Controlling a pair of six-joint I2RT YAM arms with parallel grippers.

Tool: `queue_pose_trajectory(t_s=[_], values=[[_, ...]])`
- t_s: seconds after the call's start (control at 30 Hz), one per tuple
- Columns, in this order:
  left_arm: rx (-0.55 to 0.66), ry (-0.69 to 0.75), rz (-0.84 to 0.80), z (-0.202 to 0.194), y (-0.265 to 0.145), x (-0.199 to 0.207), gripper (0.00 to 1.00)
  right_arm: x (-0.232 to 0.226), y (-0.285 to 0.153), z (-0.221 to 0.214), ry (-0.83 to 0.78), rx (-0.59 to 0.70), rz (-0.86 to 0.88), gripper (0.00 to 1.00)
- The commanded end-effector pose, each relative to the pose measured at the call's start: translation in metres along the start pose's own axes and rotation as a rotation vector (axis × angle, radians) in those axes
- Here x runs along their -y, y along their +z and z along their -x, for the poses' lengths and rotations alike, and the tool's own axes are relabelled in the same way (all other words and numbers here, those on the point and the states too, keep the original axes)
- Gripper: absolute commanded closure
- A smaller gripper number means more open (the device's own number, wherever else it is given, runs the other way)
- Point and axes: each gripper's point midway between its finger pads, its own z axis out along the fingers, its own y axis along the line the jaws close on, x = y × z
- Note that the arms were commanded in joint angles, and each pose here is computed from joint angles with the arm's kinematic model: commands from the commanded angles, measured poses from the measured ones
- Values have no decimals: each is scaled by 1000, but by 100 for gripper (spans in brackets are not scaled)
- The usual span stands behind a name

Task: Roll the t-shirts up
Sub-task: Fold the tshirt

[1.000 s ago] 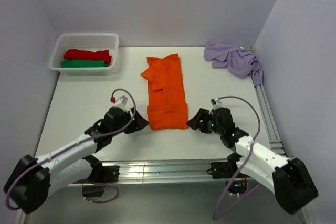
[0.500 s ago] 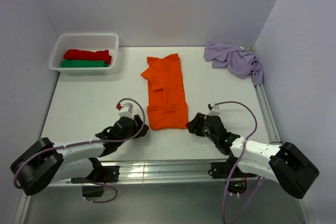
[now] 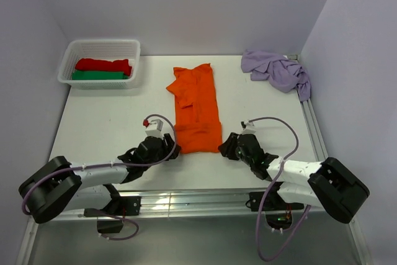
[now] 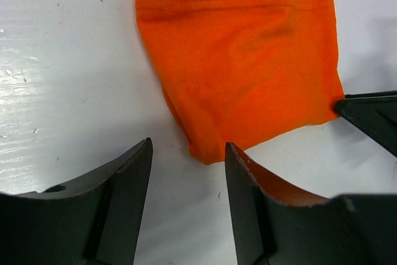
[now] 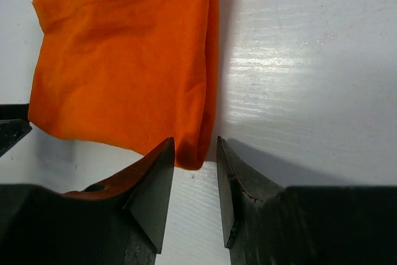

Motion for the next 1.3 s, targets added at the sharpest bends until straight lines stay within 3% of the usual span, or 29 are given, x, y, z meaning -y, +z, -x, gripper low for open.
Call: queue_pose_trajectory(t_s=[0.0,0.3,0.4,0.43,0.5,0.8,0.97,1.27], values=[[35,17,-83,14,5,25,45,-14,5,7,-8,2,25,60],[-10,40,-105,1,18,29,57,-13,9,2,-26,-23,10,67],[-33,37,-120,-4,22,32,73,-13,9,0,-33,-39,10,81],[-46,37,-121,-8,24,32,85,-13,9,-2,-38,-46,11,89],[-65,40,-111,-12,26,31,99,-12,8,-4,-44,-65,-2,97],[-254,-6,-7,-36,16,25,100,1,-15,-14,-45,-228,-163,100],[-323,-51,46,-42,-2,21,100,-9,-33,-10,-43,-270,-152,100],[-355,-81,30,-5,-22,62,100,-31,-64,14,-50,-293,-141,100]])
